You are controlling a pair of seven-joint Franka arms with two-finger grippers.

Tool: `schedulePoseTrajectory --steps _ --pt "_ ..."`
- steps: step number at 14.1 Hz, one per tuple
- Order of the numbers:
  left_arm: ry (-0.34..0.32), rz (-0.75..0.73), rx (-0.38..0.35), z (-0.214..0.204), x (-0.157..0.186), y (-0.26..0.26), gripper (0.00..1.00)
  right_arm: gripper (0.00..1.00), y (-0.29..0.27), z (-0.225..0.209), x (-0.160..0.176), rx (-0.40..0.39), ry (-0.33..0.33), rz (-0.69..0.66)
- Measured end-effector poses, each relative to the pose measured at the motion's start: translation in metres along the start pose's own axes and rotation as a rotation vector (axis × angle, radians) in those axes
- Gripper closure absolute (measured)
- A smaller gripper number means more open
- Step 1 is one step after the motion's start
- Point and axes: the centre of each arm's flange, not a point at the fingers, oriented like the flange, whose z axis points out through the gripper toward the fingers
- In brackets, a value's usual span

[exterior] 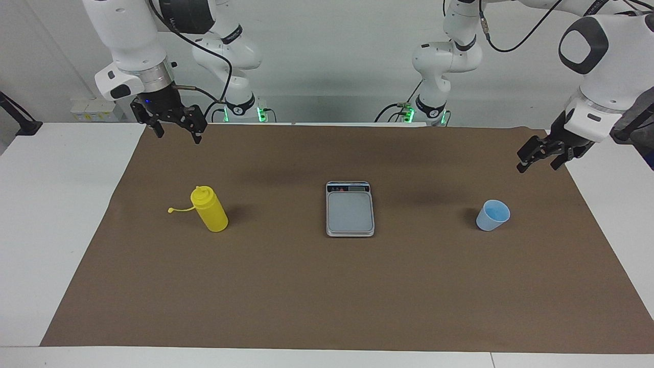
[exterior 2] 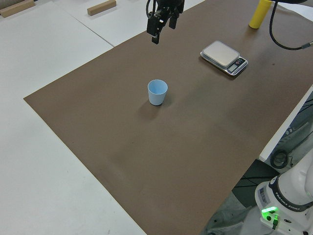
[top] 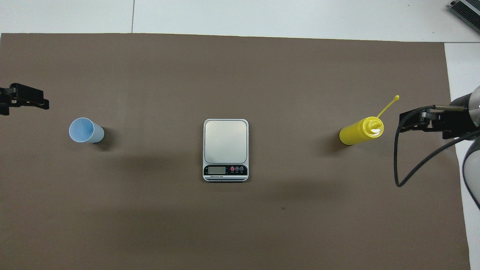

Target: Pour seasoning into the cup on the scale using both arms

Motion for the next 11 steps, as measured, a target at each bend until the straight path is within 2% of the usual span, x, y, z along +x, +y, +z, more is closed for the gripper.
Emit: schedulePoseTrajectory --steps 6,11 --pt "0.017 0.003 -0.003 0.033 -0.015 -0.004 0.0 0.0 0.0 0.0 0.0 0.0 0.0 0.0" --pt "0.006 0.069 0.015 0.067 -0.023 -0.024 0.0 0.0 0.0 0.0 0.0 0.0 0.0 0.0"
